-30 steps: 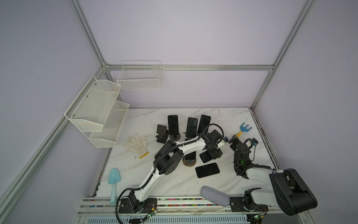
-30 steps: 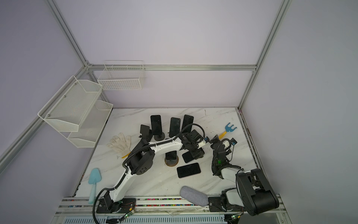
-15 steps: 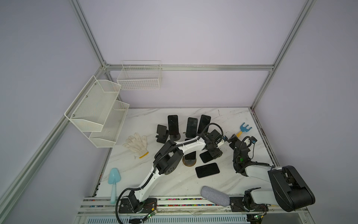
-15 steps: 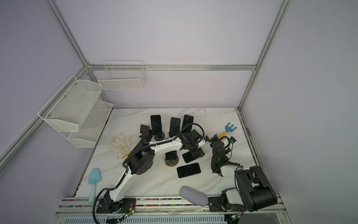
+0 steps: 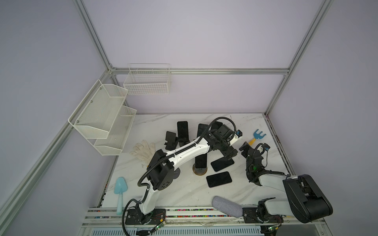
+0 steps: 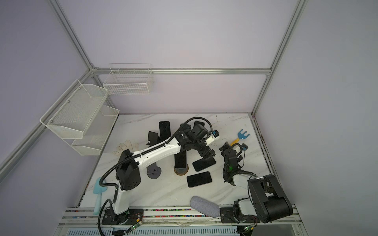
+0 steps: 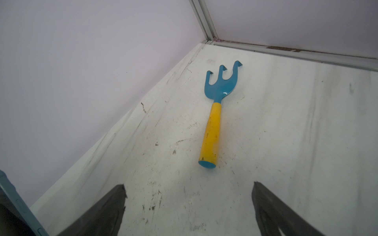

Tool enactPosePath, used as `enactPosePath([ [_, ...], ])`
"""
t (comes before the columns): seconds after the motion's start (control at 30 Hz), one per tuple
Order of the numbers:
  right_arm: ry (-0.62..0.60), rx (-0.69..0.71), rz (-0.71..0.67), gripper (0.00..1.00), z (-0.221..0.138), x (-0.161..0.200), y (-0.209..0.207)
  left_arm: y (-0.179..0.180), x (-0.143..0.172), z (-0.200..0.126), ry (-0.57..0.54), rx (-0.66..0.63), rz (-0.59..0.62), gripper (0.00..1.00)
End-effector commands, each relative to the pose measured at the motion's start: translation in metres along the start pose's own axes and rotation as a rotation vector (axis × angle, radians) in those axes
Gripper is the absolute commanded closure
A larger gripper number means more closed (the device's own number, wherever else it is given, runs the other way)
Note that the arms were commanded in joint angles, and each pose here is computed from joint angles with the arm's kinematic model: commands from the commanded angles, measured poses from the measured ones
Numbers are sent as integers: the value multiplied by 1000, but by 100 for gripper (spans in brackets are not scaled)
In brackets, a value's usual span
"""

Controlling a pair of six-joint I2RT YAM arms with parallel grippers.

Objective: Remove the phone from the phone stand
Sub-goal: Place the phone at the center of the table, then remove the phone from the phone stand.

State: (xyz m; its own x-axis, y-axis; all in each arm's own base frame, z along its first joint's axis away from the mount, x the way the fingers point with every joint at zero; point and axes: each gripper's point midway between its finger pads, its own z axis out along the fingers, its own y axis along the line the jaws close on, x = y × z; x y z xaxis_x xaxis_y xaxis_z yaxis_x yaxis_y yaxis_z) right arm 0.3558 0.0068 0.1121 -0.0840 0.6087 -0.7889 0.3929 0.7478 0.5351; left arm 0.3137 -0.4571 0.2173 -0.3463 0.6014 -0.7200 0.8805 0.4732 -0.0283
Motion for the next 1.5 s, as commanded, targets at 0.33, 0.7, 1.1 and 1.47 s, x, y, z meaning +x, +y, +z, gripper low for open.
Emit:
enactPosePath([
  [0.33, 107, -102, -68, 4, -2, -13, 62, 115, -1, -170, -341, -555, -280, 2],
  [0.7, 205, -300, -204, 3, -72, -38, 200, 218, 133, -213, -391, -844, -739, 0],
  [1.1, 616, -386, -329, 2, -160, 33, 262, 255, 217, -220, -349, -956, -948, 0],
  [1.47, 631, -194, -518, 3, -208, 96, 262, 267, 273, -252, -351, -1153, -996, 0],
])
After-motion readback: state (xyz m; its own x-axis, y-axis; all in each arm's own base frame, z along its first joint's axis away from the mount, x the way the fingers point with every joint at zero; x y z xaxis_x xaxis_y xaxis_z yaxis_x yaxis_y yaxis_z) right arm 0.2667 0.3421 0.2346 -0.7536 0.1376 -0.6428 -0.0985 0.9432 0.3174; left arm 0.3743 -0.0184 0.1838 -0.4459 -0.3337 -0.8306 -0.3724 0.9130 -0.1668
